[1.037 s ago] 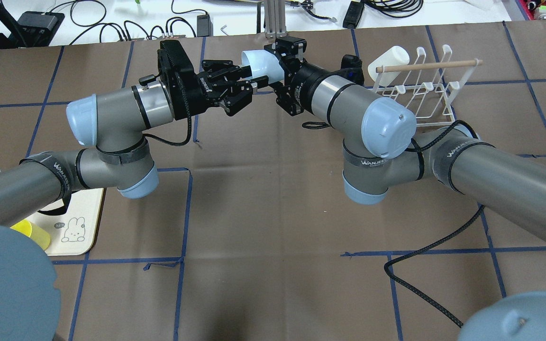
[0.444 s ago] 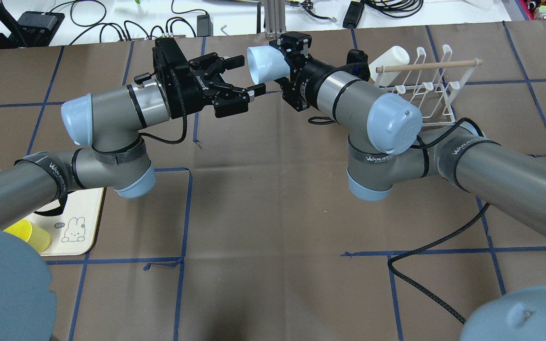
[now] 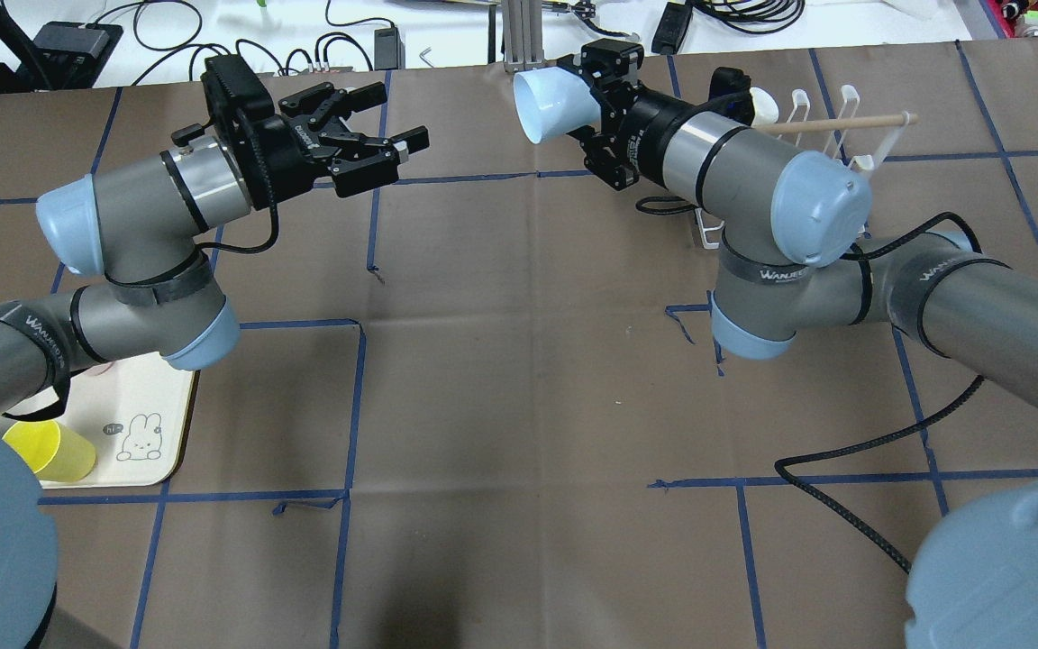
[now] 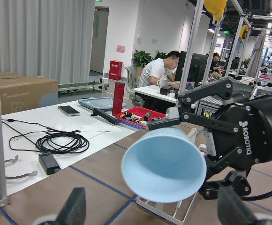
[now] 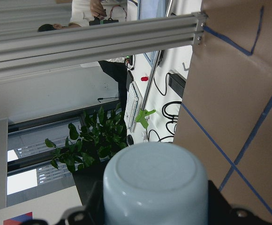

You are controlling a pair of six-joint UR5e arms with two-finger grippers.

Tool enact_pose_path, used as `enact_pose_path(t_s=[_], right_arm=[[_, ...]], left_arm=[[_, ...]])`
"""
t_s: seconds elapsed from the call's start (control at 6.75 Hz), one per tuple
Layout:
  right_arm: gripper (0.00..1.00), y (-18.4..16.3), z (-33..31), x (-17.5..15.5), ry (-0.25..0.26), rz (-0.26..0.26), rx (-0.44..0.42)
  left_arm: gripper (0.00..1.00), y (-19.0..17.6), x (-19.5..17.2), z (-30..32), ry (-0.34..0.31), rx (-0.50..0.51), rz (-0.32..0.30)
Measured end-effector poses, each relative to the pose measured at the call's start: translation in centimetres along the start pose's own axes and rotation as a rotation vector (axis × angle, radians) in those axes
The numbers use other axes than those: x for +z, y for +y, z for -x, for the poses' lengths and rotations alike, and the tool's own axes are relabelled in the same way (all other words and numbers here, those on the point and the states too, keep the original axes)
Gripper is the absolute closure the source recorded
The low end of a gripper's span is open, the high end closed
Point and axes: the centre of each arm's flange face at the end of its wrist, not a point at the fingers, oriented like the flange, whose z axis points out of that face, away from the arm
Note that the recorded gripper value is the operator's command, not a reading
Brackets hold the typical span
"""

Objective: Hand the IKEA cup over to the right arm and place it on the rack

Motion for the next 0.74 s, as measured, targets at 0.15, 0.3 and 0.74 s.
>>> enact_pose_path(t_s=[0.15,0.3,0.74], right_arm=[[0.73,-2.5,0.5,-0.9,-0.011,-0.029,-0.087],[0.75,-4.5,0.9,-1.8,-0.019,-0.061,-0.193],[0.76,-8.8,2.3,-3.6,-0.007,-0.147,-0.684]], left_arm=[[0.01,-0.4,-0.5,1.9,-0.079,-0.035,0.029],[0.0,-1.1,-0.4,4.0,-0.19,-0.074,0.075],[0.0,-4.6,3.5,6.4,-0.51,-0.203,0.34]])
